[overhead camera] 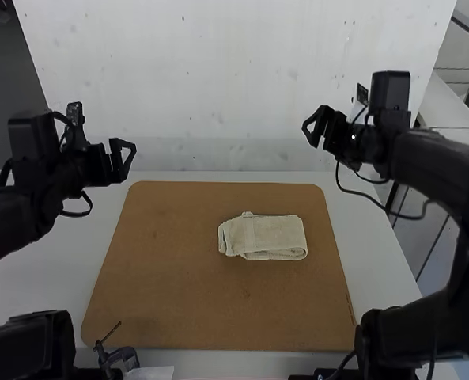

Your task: Fold the towel.

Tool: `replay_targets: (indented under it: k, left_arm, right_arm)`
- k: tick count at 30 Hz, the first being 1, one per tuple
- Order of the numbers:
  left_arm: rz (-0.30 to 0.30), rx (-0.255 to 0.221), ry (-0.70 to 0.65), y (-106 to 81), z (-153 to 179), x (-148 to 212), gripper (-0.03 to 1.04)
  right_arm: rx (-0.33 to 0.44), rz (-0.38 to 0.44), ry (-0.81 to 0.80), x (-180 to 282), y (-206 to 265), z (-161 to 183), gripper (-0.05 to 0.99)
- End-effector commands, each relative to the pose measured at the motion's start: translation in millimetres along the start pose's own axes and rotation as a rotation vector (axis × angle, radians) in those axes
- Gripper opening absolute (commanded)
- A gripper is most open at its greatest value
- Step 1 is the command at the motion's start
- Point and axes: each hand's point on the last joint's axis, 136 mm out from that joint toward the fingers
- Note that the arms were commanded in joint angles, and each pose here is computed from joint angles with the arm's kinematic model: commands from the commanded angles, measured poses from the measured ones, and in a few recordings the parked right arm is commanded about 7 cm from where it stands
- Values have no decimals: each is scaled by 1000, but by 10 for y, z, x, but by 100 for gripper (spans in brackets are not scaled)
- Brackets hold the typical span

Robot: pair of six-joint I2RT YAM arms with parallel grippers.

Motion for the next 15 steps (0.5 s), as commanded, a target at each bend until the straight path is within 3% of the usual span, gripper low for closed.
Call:
replay_targets:
  k: [1,9,11,15]
  left_arm:
    - [-53,-19,-84,51,-84,131,98]
    - [-64,-79,-180,-16,39,312,98]
    - [-66,-114,-186,-38,105,349,98]
    - [-46,-138,-216,-117,173,426,98]
  right_arm:
    - [-26,86,-141,233,-271,-135,97]
    - [-11,149,-318,625,-563,-111,97]
    - [0,160,-341,672,-612,-72,97]
    - [30,158,-397,764,-605,-53,97]
Point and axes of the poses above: each hand's point on the last joint's axis, 136 mm out from that joint toward the fingers, its own x axis back along the fingers, its own y axis along the line the jaws close on, z = x × y, and after that the axes turned 10 degrees about -x, right-handed
